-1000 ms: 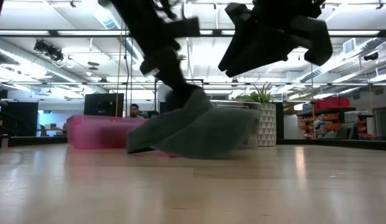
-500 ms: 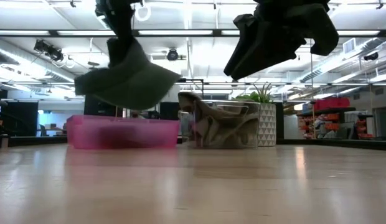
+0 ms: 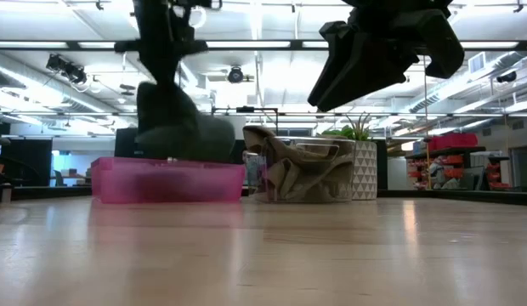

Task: Pick & Place hat
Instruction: Put the top black cap into the pink bin

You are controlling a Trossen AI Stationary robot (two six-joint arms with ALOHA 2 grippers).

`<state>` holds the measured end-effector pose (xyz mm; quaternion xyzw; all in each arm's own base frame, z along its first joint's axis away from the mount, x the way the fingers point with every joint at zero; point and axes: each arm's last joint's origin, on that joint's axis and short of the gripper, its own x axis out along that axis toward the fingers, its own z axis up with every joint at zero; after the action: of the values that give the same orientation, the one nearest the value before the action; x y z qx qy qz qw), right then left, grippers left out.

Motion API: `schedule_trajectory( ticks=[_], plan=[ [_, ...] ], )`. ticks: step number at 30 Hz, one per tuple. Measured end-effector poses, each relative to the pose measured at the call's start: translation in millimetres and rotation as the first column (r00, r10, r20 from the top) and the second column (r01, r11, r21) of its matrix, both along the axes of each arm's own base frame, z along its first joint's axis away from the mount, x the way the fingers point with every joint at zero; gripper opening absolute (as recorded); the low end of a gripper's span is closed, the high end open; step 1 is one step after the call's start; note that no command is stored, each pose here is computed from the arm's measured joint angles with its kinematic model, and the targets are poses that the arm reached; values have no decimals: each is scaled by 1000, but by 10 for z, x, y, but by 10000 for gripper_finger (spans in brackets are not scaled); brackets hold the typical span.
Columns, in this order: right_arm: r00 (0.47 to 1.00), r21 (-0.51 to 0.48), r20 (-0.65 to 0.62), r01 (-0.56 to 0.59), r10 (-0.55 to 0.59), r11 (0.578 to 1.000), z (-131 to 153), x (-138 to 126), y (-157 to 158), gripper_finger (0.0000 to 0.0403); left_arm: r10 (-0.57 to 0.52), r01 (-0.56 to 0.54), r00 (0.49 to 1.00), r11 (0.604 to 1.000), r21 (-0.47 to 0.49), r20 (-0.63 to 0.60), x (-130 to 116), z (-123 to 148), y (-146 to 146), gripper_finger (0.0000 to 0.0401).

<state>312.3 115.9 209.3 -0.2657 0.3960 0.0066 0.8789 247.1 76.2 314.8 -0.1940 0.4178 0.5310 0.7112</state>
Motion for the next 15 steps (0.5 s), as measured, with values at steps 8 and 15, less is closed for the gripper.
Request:
schedule_trajectory(
  ticks=[8, 15],
  plan=[
    [999, -10, -46, 11, -11, 1000, -30, -37, -15, 137, 78, -85, 996, 981, -177, -45, -20, -563, 146, 15],
    [997, 3, -63, 38, -38, 999, -44, -56, -23, 137, 74, -97, 991, 970, -222, -108, -142, -907, 196, 16]
  ],
)
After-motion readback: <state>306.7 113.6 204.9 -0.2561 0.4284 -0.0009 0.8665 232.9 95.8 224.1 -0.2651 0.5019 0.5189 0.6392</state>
